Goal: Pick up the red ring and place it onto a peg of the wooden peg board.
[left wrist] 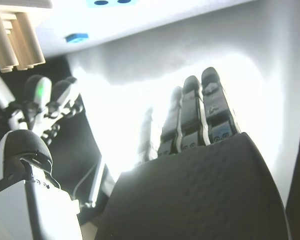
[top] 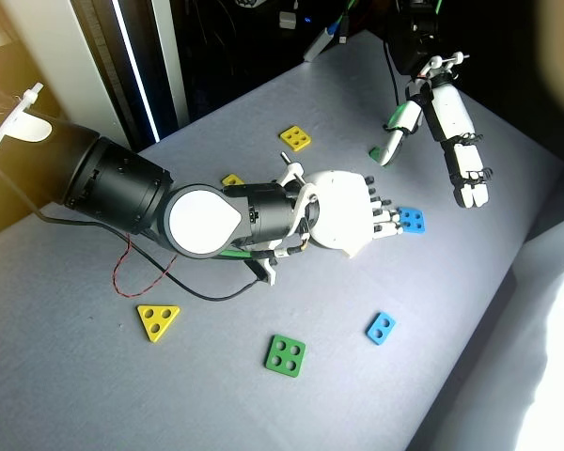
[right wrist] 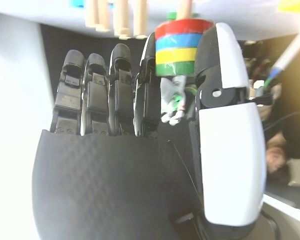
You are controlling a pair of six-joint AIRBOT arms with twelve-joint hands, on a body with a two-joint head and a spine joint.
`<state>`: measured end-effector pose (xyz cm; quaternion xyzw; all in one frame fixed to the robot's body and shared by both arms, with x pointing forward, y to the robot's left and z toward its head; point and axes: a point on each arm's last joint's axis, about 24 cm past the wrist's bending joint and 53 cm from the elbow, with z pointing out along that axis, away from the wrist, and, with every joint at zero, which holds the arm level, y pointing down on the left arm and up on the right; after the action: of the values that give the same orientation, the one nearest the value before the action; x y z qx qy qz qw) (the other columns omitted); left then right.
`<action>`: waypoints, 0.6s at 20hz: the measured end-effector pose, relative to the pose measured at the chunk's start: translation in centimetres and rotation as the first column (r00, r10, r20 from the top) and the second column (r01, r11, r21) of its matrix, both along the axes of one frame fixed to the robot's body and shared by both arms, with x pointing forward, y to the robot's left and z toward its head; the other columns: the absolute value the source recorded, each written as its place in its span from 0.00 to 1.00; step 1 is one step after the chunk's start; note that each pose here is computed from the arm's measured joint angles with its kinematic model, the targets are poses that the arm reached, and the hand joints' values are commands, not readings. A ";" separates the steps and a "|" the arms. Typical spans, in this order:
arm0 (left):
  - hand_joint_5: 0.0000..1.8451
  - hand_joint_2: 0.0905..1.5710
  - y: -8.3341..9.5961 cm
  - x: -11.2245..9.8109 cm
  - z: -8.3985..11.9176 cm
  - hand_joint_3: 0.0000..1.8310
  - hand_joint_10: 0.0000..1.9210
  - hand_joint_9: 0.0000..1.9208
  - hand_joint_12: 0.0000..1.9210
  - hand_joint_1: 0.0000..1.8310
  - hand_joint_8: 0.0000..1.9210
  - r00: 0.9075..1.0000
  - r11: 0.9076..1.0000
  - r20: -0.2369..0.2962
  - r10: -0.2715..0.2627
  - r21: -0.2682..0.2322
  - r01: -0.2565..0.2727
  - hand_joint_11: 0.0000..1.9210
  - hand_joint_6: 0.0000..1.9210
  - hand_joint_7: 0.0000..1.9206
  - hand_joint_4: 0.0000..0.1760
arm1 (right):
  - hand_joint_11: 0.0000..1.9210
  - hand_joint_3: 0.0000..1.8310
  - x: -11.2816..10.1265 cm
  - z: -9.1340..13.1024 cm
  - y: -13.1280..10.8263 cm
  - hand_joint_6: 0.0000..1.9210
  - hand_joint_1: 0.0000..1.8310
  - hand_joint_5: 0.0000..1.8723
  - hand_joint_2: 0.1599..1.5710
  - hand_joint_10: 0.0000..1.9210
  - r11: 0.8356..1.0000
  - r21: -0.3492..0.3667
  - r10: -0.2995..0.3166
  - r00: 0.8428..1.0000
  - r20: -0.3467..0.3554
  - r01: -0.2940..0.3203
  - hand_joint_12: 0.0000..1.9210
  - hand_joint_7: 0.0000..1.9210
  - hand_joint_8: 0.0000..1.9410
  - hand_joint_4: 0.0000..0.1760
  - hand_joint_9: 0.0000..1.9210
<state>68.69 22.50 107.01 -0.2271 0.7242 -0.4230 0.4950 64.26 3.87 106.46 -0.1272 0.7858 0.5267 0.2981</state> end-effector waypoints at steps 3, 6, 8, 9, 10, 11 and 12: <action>0.03 0.58 0.0 0.0 0.0 0.00 0.00 0.00 0.00 0.21 0.00 1.000 1.000 -0.001 0.000 0.000 0.000 0.00 0.00 0.00 1.00 | 0.00 0.00 0.0 0.0 0.0 0.54 0.61 0.51 0.68 0.00 1.000 -0.003 0.001 1.000 0.001 -0.001 0.16 0.22 0.00 0.00 0.08; 0.03 0.58 0.0 0.0 0.0 0.00 0.00 0.00 0.00 0.22 0.00 1.000 1.000 -0.001 0.000 0.001 0.000 0.00 0.00 0.00 1.00 | 0.00 0.00 0.0 -0.1 0.0 0.55 0.62 0.50 0.69 0.00 1.000 -0.007 0.002 1.000 0.004 -0.002 0.09 0.22 0.00 0.00 0.07; 0.03 0.58 0.0 0.0 0.0 0.00 0.00 0.00 0.00 0.20 0.00 1.000 1.000 -0.001 0.000 0.001 0.000 0.00 0.00 0.00 1.00 | 0.00 0.00 0.0 -0.1 0.0 0.55 0.62 0.50 0.69 0.00 1.000 -0.007 0.002 1.000 0.004 -0.002 0.11 0.21 0.00 0.00 0.07; 0.03 0.59 0.0 0.0 0.0 0.00 0.00 0.00 0.00 0.20 0.00 1.000 1.000 -0.001 0.000 0.000 0.000 0.00 0.00 0.00 1.00 | 0.00 0.00 0.0 -0.1 0.0 0.55 0.62 0.50 0.69 0.00 1.000 -0.007 0.002 1.000 0.004 -0.002 0.12 0.22 0.00 0.00 0.07; 0.03 0.58 0.0 0.0 0.0 0.00 0.00 0.00 0.00 0.20 0.00 1.000 1.000 -0.001 0.000 0.000 0.000 0.00 0.00 0.00 1.00 | 0.00 0.00 0.0 -0.1 0.0 0.56 0.61 0.50 0.69 0.00 1.000 -0.007 0.002 1.000 0.004 -0.002 0.13 0.22 0.00 0.00 0.07; 0.02 0.58 0.0 0.0 0.0 0.00 0.00 0.00 0.00 0.21 0.00 1.000 1.000 -0.001 0.000 0.000 0.000 0.00 0.00 0.00 1.00 | 0.00 0.00 0.0 -0.1 0.0 0.56 0.61 0.50 0.69 0.00 1.000 -0.007 0.002 1.000 0.004 -0.002 0.14 0.21 0.00 0.00 0.07; 0.03 0.58 0.0 0.0 0.0 0.00 0.00 0.00 0.00 0.21 0.00 1.000 1.000 -0.001 0.000 0.001 0.000 0.00 0.00 0.00 1.00 | 0.00 0.00 0.0 -0.1 0.0 0.57 0.60 0.49 0.70 0.00 1.000 -0.007 0.002 1.000 0.004 -0.002 0.16 0.21 0.00 0.00 0.07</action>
<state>68.68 22.52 106.97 -0.2274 0.7246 -0.4226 0.4946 64.27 3.84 106.38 -0.1301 0.7870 0.5239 0.2987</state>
